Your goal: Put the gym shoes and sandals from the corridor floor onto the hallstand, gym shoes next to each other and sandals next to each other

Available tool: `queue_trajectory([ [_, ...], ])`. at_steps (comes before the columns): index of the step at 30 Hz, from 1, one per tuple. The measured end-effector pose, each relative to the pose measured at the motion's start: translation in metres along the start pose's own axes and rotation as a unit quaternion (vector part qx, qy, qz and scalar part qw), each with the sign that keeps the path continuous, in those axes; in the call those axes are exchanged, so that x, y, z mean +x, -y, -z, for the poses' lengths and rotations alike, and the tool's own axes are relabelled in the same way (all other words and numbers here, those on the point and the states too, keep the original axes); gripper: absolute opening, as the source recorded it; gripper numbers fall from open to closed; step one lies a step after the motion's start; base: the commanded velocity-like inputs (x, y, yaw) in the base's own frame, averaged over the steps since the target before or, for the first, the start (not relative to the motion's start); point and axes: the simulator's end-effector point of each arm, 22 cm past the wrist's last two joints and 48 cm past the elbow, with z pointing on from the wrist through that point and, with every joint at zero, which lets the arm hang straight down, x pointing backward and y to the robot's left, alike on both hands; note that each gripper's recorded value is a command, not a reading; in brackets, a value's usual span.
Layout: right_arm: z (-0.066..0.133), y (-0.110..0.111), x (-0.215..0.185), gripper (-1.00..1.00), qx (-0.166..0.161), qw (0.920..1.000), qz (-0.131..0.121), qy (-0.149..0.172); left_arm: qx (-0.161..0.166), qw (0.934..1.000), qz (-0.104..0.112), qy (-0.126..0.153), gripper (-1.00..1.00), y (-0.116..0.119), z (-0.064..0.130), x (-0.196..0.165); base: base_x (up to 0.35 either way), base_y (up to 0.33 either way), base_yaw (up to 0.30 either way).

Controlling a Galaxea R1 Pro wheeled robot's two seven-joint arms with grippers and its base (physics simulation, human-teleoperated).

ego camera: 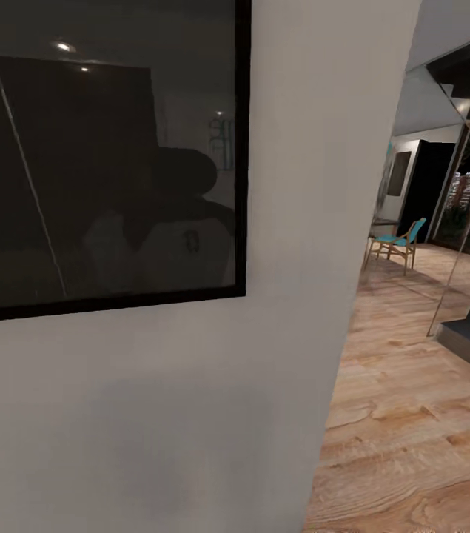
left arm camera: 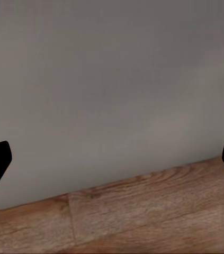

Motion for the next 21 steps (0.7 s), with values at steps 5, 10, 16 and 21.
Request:
queue_trajectory([
  [5, 0.0000, 0.0004, -0.0001, 1.00, 0.000, 1.0000, -0.001, 0.000, 0.000, 1.0000, -0.001, -0.006, 1.00, -0.0006, 0.0007, 0.0060, 0.007, -0.289, -0.238],
  [10, 0.0000, 0.0004, -0.0002, 1.00, 0.000, 1.0000, -0.002, 0.000, 0.000, 1.0000, -0.001, -0.008, 1.00, -0.0003, 0.0009, 0.0075, 0.001, -0.291, -0.253],
  [16, 0.0000, 0.0008, 0.0001, 1.00, 0.000, 1.0000, -0.002, 0.000, 0.000, 1.0000, -0.001, -0.008, 1.00, -0.0005, 0.0009, 0.0078, 0.000, -0.149, -0.256],
  [21, 0.0000, 0.0009, 0.0003, 1.00, 0.000, 1.0000, -0.003, 0.000, 0.000, 1.0000, -0.001, -0.009, 1.00, -0.0003, 0.0010, 0.0083, 0.000, -0.025, -0.257],
])
